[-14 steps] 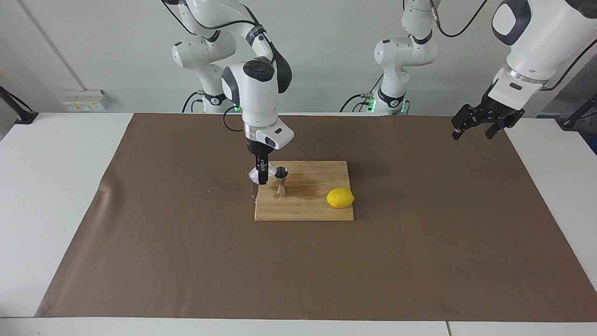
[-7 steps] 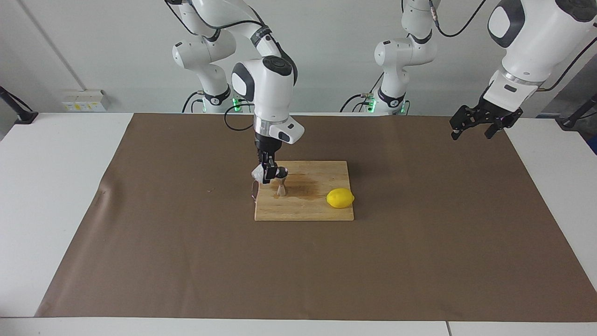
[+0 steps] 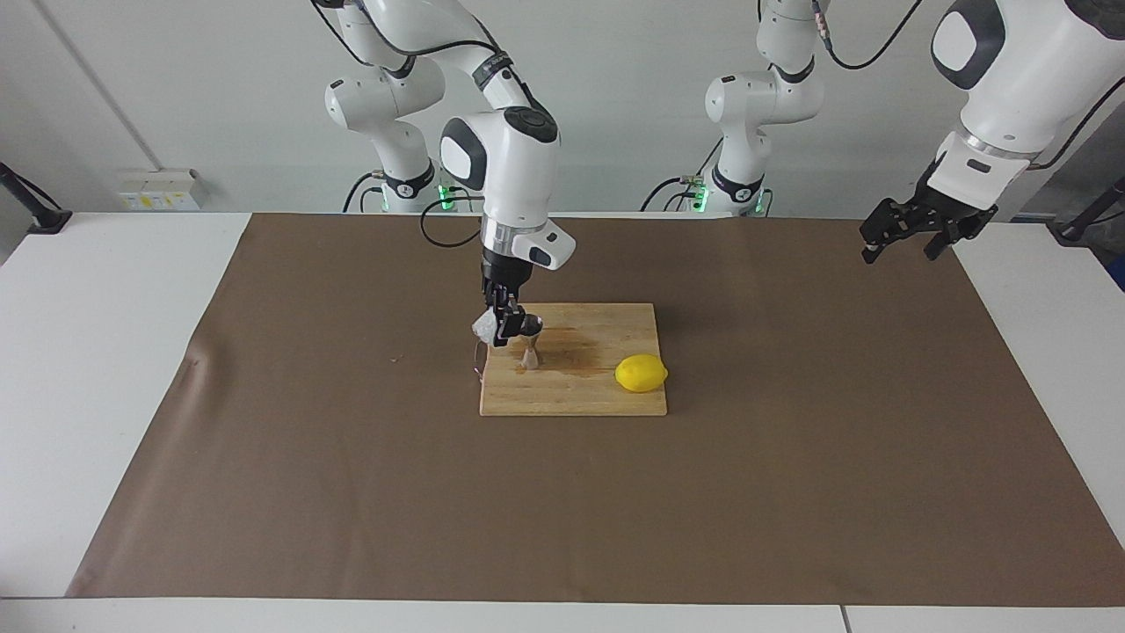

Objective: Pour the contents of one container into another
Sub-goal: 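Tilt the white cup with the right gripper over the steel cup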

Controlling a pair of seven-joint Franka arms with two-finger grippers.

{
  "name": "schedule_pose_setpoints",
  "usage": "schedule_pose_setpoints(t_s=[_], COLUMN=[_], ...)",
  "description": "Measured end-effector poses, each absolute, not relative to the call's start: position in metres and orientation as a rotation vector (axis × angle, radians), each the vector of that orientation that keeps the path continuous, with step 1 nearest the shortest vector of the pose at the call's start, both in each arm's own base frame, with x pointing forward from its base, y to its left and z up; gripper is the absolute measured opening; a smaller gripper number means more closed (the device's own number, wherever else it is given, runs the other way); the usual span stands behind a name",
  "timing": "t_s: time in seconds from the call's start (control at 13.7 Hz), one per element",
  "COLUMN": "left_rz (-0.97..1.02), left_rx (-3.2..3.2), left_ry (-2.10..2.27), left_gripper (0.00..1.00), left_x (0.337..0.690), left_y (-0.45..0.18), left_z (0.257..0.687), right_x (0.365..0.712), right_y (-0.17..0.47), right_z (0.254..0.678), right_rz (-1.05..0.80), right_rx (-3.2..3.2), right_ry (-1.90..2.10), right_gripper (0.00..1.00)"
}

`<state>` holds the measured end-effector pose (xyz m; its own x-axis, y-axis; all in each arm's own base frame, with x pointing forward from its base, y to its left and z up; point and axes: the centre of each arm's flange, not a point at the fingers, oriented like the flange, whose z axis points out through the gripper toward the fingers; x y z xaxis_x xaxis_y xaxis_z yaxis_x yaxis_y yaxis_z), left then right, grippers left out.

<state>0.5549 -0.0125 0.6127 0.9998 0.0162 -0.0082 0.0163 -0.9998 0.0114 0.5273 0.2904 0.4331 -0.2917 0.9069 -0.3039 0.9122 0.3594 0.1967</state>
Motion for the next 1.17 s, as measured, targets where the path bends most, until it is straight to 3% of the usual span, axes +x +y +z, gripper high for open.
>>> schedule_pose_setpoints(t_s=[1.17], left_rz=[-0.014], left_rx=[3.13], left_ry=[0.02], left_gripper=[1.0], left_x=[0.554], left_y=[-0.015], left_z=[0.613], right_x=[0.512], right_y=[0.303], right_z=[0.431], right_rz=[-0.044], right_rx=[1.497], right_ry=[2.282], right_gripper=[0.51])
